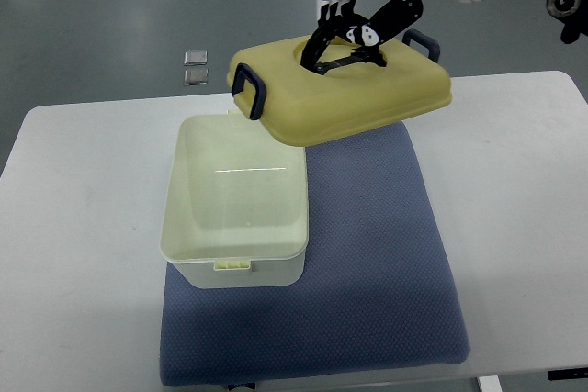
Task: Open white storage box with right hand
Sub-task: 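Lift the yellow lid off the box and carry it away from the box, then lower the yellow lid onto the mat beside the open box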
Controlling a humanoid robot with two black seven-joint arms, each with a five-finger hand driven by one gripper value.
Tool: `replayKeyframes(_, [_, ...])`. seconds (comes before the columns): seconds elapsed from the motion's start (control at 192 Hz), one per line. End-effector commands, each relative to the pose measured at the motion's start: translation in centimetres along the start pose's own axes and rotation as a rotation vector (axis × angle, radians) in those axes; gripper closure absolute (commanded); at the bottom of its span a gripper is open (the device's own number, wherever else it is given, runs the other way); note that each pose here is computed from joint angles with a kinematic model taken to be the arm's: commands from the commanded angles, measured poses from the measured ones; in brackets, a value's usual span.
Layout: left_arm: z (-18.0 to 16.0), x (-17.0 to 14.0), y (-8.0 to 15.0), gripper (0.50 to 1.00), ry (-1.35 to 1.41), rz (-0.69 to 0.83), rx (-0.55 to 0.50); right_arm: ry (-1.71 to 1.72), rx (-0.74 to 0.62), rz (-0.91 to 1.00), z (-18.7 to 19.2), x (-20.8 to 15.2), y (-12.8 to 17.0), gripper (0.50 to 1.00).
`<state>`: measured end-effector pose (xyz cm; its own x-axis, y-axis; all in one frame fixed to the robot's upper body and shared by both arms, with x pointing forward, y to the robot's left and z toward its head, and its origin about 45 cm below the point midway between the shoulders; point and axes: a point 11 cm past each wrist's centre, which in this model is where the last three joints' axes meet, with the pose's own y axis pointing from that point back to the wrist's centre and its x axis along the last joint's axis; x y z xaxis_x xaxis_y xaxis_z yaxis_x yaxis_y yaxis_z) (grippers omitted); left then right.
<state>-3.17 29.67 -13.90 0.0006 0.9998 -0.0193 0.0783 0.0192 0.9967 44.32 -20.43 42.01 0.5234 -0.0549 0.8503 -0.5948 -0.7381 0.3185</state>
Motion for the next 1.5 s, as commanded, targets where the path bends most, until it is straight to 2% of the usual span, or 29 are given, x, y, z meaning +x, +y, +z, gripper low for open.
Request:
replayKeyframes(0.0, [0.0, 0.0, 0.0, 0.500, 0.000, 0.000, 0.000, -0.020, -0.085, -0.001, 3.1, -0.5, 2.8, 1.000])
replayKeyframes(0.178, [0.1, -0.1, 0.0, 0.500, -0.001, -0.003, -0.001, -0.064, -0.215, -0.010, 7.5, -2.5, 6.7, 1.000])
replayKeyframes(0.308, [0.1, -0.1, 0.0, 0.500, -0.004, -0.003, -0.001, -0.087, -0.278, -0.037, 9.8, -4.9, 7.8, 1.000])
replayKeyframes(0.433, [0.1, -0.2, 0.0, 0.500, -0.004, -0.005, -0.001, -0.095, -0.302, -0.038, 11.1, -7.3, 7.7, 1.000])
replayKeyframes(0.82, [0.0, 0.1, 0.0, 0.500, 0.003, 0.001, -0.001, -0.107, -0.223, -0.039, 10.1, -14.1, 1.4, 1.000])
replayKeyframes(1.023, [0.0, 0.1, 0.0, 0.500, 0.003, 0.002, -0.001, -0.134, -0.155, -0.021, 8.4, -15.5, -1.1, 1.000])
replayKeyframes(1.295, [0.1, 0.1, 0.0, 0.500, 0.003, 0.001, -0.002, -0.171, -0.101, -0.019, 6.9, -18.1, -3.2, 1.000])
replayKeyframes(1.493, [0.0, 0.1, 0.0, 0.500, 0.003, 0.004, -0.001, -0.194, -0.097, -0.027, 6.8, -19.4, -3.5, 1.000])
